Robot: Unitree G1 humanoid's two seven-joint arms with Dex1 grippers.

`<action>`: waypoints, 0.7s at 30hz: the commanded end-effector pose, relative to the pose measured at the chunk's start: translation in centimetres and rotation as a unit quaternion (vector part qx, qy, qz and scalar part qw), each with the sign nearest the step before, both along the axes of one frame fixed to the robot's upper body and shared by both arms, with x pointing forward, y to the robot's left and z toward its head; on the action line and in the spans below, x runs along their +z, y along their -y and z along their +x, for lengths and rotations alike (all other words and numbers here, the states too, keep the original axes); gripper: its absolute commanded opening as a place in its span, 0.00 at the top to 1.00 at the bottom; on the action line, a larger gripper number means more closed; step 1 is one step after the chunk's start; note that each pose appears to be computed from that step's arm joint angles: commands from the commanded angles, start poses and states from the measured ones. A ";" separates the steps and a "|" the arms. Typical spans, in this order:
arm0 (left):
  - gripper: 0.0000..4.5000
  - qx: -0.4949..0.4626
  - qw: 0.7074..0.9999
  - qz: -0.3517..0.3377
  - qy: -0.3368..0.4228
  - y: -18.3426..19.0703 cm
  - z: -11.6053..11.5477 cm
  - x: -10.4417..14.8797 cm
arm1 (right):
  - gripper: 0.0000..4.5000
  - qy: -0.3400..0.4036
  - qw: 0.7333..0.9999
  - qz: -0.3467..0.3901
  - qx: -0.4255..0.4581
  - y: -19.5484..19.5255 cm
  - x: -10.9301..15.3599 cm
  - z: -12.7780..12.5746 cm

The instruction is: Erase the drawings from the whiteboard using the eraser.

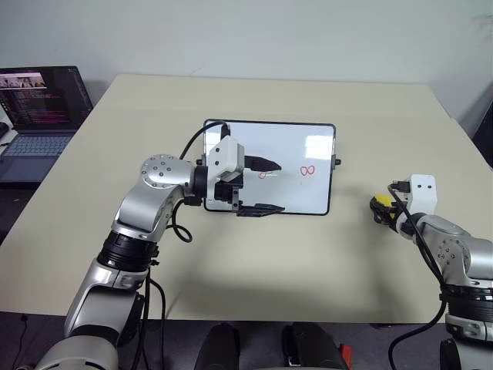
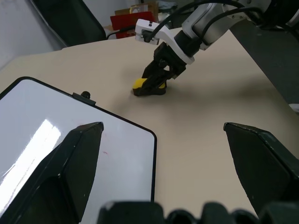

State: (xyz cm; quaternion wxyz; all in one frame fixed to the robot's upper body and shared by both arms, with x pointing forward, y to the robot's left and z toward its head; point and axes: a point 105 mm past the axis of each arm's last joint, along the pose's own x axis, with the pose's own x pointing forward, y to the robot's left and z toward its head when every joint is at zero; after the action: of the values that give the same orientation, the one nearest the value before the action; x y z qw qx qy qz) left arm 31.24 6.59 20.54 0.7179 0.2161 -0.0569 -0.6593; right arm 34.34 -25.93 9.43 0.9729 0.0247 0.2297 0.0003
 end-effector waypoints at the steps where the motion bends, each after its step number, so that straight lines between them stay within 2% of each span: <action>1: 0.00 -0.006 1.000 -0.002 0.020 0.3 -0.5 0.7 | 0.60 0.029 1.000 -0.003 0.000 0.0 1.4 0.6; 2: 0.00 -0.006 1.000 -0.003 0.020 0.3 -0.5 0.7 | 0.67 0.029 1.000 -0.003 -0.001 0.0 1.3 0.6; 3: 0.00 -0.005 1.000 -0.003 0.020 0.3 -0.5 0.7 | 0.69 0.029 1.000 -0.004 -0.001 0.0 1.3 0.6; 21: 0.00 0.022 1.000 -0.013 0.001 -0.3 -0.5 0.0 | 0.69 0.037 0.999 0.009 0.000 -0.4 1.5 0.8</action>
State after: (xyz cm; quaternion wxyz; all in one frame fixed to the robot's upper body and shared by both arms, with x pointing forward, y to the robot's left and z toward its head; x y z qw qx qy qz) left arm 31.04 6.74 19.48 0.7334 0.2025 -0.0421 -0.6476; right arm 34.76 -25.36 9.46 0.9745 0.0342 0.2219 0.0030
